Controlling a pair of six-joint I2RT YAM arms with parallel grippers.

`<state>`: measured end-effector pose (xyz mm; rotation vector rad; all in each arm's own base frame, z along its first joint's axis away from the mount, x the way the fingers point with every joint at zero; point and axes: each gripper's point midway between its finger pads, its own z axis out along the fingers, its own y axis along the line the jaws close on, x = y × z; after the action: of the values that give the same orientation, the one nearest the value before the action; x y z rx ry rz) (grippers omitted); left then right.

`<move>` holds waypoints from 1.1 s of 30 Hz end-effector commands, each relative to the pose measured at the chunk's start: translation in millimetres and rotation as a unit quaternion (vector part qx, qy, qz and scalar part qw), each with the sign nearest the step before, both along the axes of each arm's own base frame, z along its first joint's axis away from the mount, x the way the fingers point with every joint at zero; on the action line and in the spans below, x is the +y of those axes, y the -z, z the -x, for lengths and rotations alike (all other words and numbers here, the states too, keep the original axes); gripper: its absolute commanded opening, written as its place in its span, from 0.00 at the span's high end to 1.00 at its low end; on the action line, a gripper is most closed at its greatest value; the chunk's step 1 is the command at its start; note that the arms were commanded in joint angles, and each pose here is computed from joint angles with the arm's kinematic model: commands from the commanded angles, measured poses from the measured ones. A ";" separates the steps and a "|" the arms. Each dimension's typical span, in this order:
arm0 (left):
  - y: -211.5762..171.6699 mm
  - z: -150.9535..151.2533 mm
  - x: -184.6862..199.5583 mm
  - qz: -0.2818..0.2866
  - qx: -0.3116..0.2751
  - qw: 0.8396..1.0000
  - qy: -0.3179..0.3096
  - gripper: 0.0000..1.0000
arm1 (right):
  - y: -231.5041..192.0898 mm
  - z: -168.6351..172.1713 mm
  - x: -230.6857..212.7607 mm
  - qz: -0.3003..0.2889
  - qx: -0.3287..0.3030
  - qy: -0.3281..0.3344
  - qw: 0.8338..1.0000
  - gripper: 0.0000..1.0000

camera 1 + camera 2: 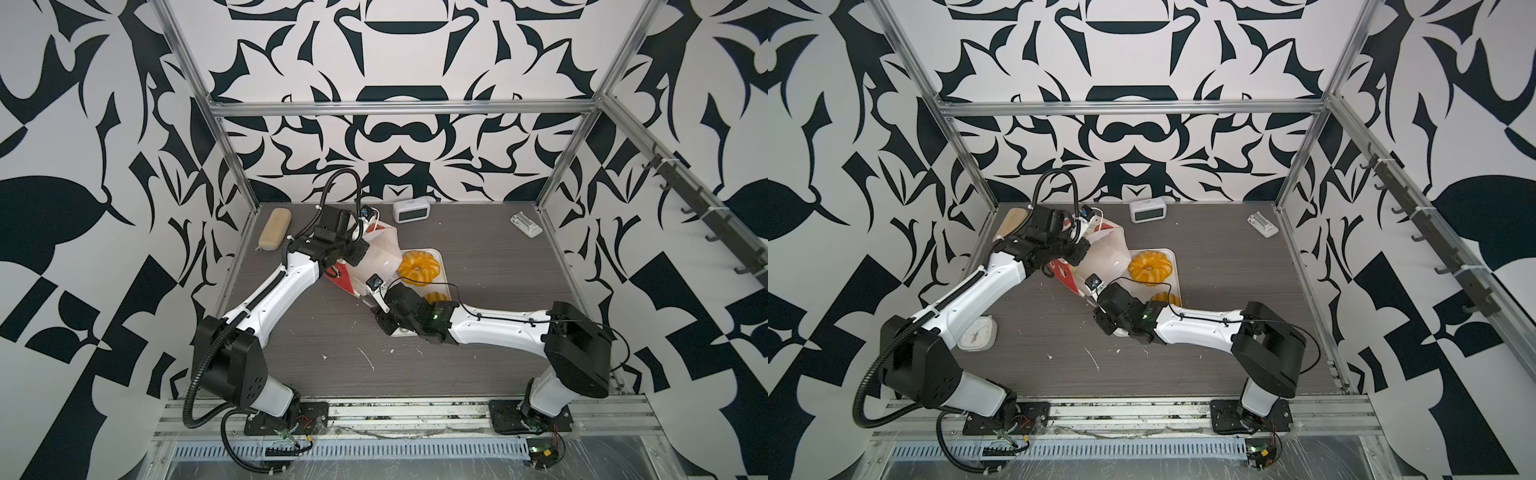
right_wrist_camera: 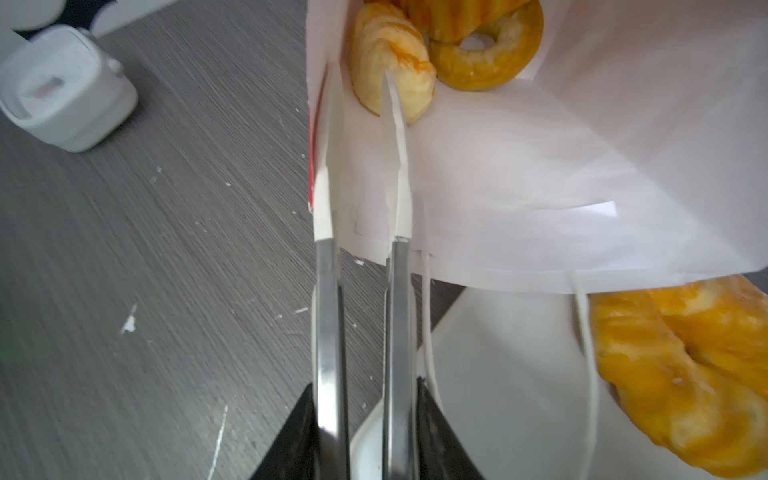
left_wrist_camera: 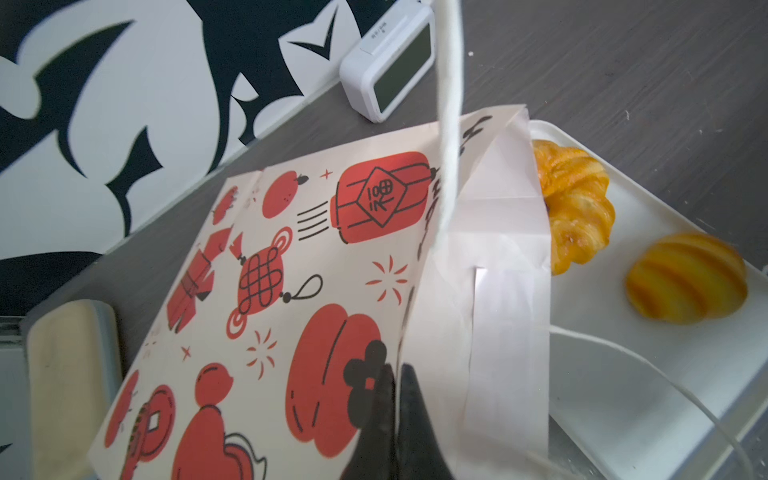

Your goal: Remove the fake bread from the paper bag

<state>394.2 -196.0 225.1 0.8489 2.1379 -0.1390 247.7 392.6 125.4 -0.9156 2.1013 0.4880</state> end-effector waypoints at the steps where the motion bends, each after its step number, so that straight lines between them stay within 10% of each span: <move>1: -7.2 -3.6 0.8 -0.028 0.002 0.999 -0.022 1.00 | -27.4 2.8 25.8 -0.080 0.010 -0.021 0.997 0.63; 33: -32.3 -15.5 -49.7 -0.152 -0.057 0.987 -0.019 1.00 | -38.7 -11.5 38.0 -0.150 0.015 -0.025 0.988 0.63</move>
<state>405.2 -232.8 235.2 0.9840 2.1552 0.2603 254.0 417.4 126.9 -0.8186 2.0995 0.7433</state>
